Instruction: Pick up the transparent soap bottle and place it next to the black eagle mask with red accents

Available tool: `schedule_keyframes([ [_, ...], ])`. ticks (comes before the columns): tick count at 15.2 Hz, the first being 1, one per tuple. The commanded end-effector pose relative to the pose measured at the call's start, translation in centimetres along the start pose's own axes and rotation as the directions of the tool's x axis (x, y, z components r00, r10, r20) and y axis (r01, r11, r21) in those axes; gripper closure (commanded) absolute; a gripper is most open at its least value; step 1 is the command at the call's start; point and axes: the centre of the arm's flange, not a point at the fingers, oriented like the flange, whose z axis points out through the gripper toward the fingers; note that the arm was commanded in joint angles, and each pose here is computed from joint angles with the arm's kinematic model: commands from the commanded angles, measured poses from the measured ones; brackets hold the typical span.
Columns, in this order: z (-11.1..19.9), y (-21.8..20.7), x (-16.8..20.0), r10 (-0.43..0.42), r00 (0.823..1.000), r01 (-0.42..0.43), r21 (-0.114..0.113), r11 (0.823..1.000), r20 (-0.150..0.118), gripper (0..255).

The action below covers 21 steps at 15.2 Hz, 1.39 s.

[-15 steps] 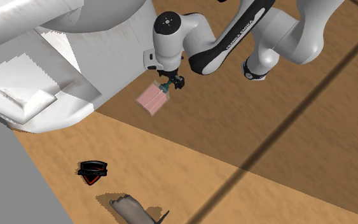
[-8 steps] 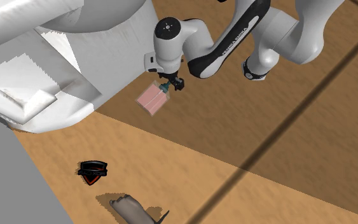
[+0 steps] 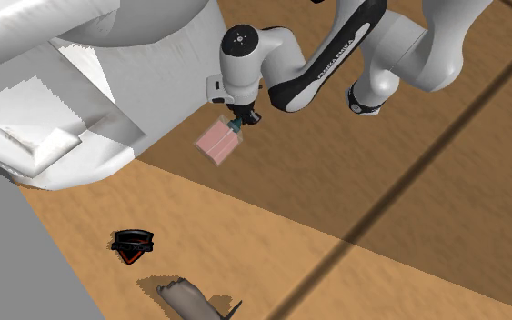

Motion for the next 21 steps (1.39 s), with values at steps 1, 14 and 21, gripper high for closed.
schedule_keyframes([
  [1, 0.0, 0.0, 0.0, 0.0, 1.0, 0.0, 0.0, 1.0, 0.0, 255],
  [14, -4.7, 0.1, 0.2, 0.0, 1.0, 0.0, 0.0, 1.0, 0.0, 255],
  [21, -8.4, 0.3, 0.3, 0.0, 1.0, 0.0, 0.0, 1.0, 0.0, 255],
])
